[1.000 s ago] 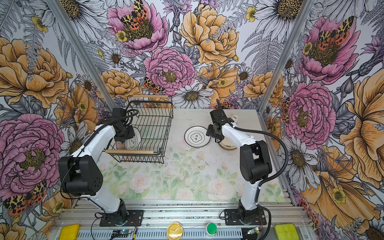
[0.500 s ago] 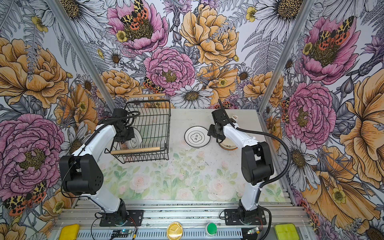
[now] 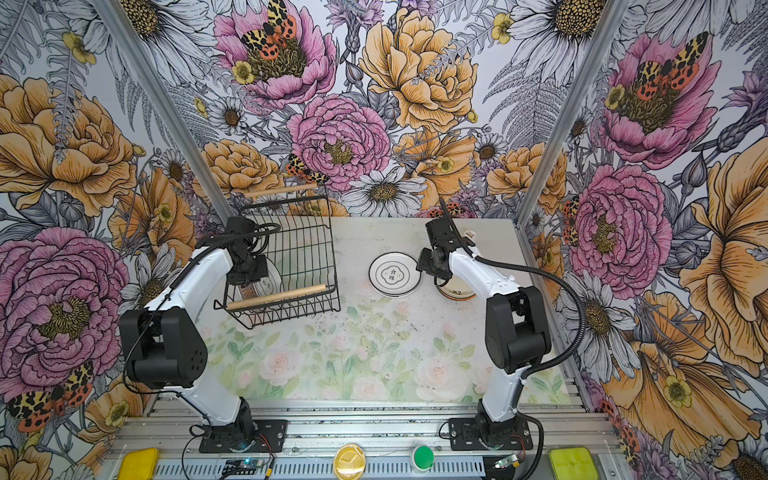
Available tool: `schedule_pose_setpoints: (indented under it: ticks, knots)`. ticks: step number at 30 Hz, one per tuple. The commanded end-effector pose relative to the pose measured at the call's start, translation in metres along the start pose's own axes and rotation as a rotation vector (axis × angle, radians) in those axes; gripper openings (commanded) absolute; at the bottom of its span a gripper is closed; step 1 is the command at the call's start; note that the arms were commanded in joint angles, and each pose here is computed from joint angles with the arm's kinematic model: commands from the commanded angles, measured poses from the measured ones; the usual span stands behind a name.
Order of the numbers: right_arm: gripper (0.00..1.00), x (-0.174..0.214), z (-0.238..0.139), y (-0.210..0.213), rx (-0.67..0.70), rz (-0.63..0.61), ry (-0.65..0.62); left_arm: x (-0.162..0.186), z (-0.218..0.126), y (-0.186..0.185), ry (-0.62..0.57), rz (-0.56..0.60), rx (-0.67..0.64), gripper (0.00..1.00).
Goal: Unload the plates from the dish rack
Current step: 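Close the left gripper on the white green-rimmed plate in the rack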
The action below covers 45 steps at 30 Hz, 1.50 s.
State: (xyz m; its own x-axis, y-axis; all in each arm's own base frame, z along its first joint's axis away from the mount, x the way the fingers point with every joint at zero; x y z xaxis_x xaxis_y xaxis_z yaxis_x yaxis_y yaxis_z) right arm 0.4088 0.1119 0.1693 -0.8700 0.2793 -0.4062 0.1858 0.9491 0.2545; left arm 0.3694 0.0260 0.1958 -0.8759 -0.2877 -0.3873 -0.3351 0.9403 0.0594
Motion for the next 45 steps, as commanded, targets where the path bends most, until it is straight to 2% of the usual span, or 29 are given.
schedule_pose_setpoints:
  ticks: [1, 23, 31, 38, 45]
  knots:
    - [0.59, -0.005, -0.013, 0.000, -0.025, -0.003, -0.036, -0.008, -0.010, 0.003, -0.015, -0.037, 0.006, 0.00]
    - [0.59, -0.001, -0.024, -0.009, -0.014, 0.009, -0.057, -0.013, -0.038, 0.004, -0.073, -0.027, 0.023, 0.00]
    - [0.59, 0.000, -0.024, -0.010, -0.013, 0.009, -0.056, -0.012, -0.042, -0.001, -0.086, 0.009, 0.010, 0.00]
    - [0.59, 0.001, -0.023, -0.011, -0.012, 0.011, -0.053, -0.023, -0.065, 0.003, -0.176, -0.002, -0.033, 0.00]
    - [0.59, 0.002, -0.023, -0.012, -0.014, 0.011, -0.053, -0.032, -0.086, -0.010, -0.252, 0.064, -0.052, 0.00]
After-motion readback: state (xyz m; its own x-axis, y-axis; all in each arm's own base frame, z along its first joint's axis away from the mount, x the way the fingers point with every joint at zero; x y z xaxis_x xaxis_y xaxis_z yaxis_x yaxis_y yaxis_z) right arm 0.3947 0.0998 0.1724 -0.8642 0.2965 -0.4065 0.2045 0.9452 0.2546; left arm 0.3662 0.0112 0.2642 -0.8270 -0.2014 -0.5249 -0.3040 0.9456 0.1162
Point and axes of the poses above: each gripper's point midway between its finger pads, its own z axis out along the fingers, its own y axis along the line the jaws close on, x = y × z, the point moved 5 cm from there along -z, back along the fingers, and after that the axes turned 2 degrees about -z, right-handed, at the moved point
